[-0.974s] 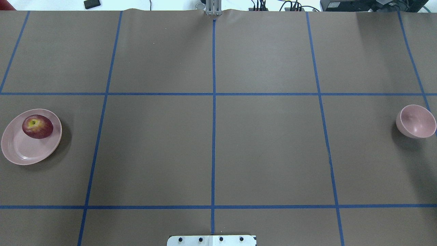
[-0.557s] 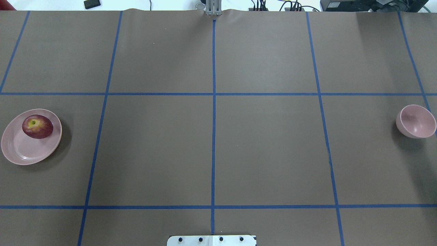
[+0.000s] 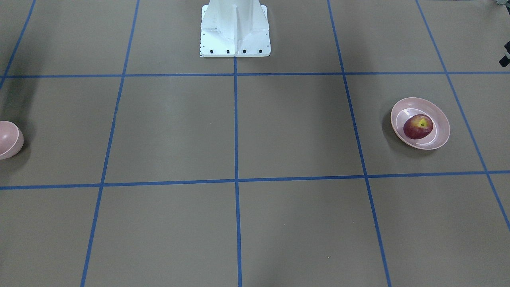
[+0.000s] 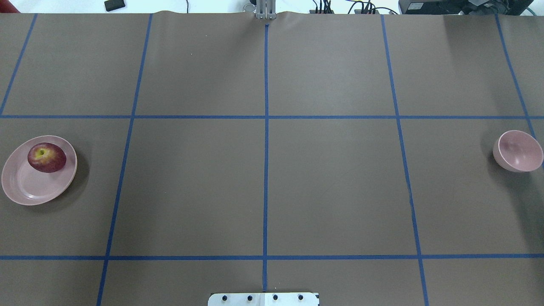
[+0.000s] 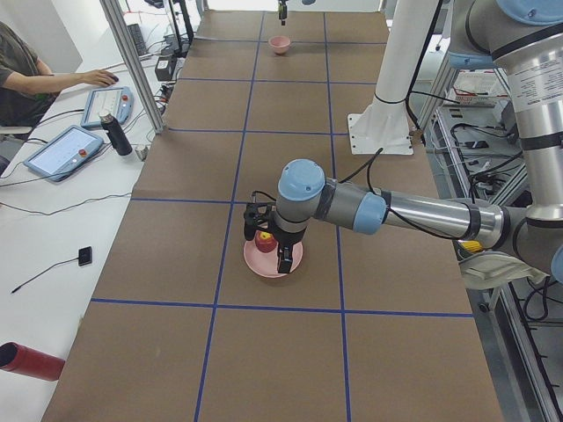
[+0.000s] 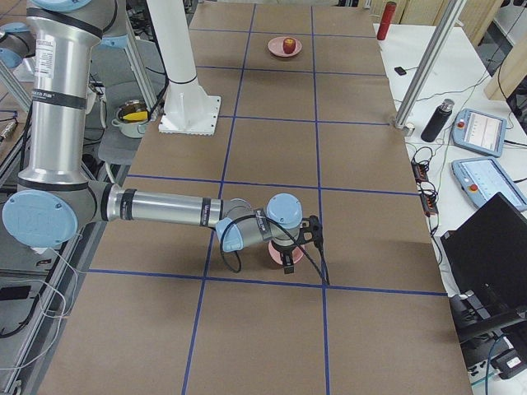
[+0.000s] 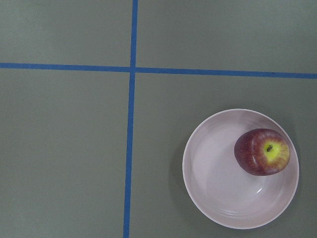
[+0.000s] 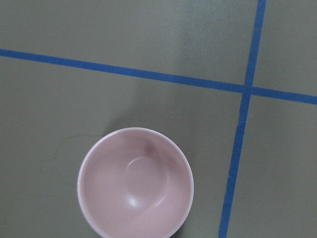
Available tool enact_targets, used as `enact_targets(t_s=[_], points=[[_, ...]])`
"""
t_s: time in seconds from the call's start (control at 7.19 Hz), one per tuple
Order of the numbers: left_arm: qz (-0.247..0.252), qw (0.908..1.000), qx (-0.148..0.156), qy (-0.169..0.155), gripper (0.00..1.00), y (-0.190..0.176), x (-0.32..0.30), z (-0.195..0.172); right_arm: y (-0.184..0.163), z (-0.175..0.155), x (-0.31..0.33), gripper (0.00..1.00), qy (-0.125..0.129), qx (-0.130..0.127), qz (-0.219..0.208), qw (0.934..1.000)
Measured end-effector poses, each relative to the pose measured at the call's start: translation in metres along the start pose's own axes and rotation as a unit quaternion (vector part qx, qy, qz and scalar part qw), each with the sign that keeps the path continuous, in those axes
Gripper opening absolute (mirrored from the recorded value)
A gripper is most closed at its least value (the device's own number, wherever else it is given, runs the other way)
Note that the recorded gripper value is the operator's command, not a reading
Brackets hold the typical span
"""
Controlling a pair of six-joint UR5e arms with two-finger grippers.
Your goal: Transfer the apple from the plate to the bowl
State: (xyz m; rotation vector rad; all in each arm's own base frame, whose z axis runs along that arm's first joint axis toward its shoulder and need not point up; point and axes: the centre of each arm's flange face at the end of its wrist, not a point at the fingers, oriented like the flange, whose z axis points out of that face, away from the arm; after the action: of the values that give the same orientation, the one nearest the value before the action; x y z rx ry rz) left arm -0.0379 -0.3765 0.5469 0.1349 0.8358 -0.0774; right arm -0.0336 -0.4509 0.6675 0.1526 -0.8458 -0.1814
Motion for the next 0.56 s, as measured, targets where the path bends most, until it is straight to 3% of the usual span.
enact_targets(t_s=[0.42, 0.56], points=[[-0.001, 1.0000, 0.000, 0.000, 0.98, -0.002, 0.001, 0.000, -0.002, 0.036, -0.005, 0.98, 0.015, -0.017, -0.015, 0.9996], [-0.002, 1.0000, 0.001, 0.000, 0.98, -0.003, 0.001, 0.000, -0.002, 0.045, -0.005, 0.72, 0.016, -0.025, -0.012, 0.9995]])
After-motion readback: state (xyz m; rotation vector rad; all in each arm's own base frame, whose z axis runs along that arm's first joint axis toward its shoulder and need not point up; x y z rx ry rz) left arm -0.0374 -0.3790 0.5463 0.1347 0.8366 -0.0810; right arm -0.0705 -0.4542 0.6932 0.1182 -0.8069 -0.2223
